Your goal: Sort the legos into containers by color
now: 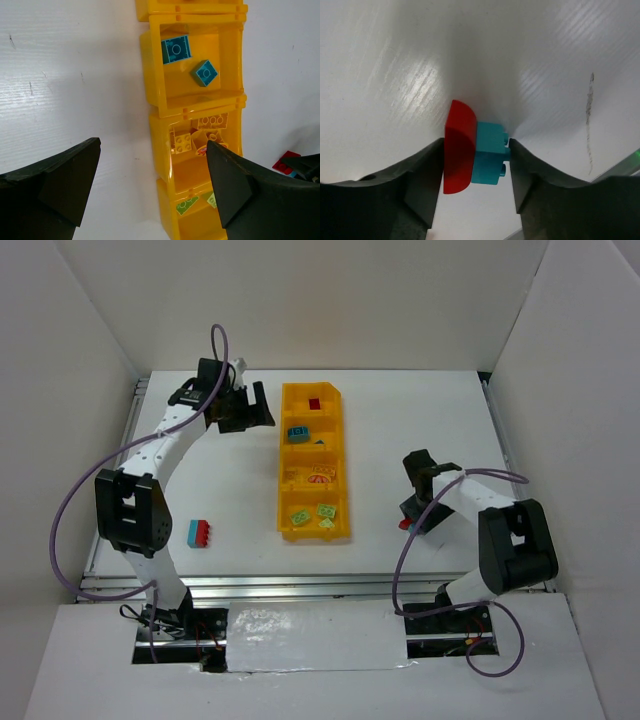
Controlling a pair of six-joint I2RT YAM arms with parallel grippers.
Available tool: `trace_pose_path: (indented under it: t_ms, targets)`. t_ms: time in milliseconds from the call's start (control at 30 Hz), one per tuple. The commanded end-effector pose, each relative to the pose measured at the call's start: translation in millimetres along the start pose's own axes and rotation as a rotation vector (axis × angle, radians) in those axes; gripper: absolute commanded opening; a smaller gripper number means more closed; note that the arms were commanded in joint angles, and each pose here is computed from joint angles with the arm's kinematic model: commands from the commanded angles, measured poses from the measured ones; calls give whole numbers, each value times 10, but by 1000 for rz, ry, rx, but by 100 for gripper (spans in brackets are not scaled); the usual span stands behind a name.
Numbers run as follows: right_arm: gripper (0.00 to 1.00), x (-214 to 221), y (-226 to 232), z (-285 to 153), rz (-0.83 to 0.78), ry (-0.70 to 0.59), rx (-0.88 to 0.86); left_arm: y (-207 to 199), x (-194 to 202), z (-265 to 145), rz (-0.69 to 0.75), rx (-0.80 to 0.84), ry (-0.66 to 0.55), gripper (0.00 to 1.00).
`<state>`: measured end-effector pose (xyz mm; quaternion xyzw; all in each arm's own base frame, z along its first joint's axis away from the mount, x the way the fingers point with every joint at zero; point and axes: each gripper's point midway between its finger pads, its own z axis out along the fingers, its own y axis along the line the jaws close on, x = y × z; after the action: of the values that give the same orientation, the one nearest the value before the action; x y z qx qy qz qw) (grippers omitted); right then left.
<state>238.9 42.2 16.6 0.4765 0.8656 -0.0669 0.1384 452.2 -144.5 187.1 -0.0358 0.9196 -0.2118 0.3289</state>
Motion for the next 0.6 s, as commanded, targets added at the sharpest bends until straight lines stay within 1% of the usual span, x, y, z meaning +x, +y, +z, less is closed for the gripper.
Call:
trace_pose_path:
  t_ms: [0, 33, 100, 133, 167, 200, 267, 333, 367, 400, 433, 467, 500, 533, 567]
  targets:
    - [55, -111, 70, 9, 19, -37, -29, -163, -223, -190, 52, 49, -75, 100]
    - [52, -113, 74, 5, 8, -38, -34, -159, -234, -195, 54, 45, -78, 100]
    - [31, -129, 106, -4, -3, -45, -47, -153, -249, -197, 56, 39, -78, 100]
    - [2, -156, 102, -12, -10, -54, -48, -153, -253, -194, 56, 39, -77, 100]
    - [0, -191, 132, -42, -13, -64, -55, -154, -258, -187, 55, 38, -76, 100]
    - [0, -217, 175, -80, -26, -73, -71, -171, -281, -208, 56, 40, -78, 100]
    - [0, -311, 373, -262, -92, -100, -155, -203, -278, -184, 52, 56, -56, 99]
    - [0, -378, 545, -466, -167, -128, -225, -282, -311, -235, 44, 71, -39, 100]
    - [0, -473, 707, -662, -183, -150, -274, -368, -335, -227, 51, 93, -31, 100]
    - [0, -488, 788, -746, -216, -155, -286, -422, -317, -230, 55, 113, -17, 100]
    - [0, -525, 851, -827, -225, -165, -292, -547, -253, -241, 61, 165, 12, 100]
    - [0, -625, 973, -1029, -223, -181, -317, -690, -196, -239, 80, 209, 28, 100]
    - [0, -631, 1038, -1075, -232, -179, -312, -786, -153, -244, 87, 247, 41, 99]
    - [0, -737, 1194, -1295, -219, -204, -357, -964, -103, -281, 105, 331, 59, 100]
    - [0, -735, 1199, -1352, -227, -197, -347, -1125, -6, -278, 127, 388, 85, 99]
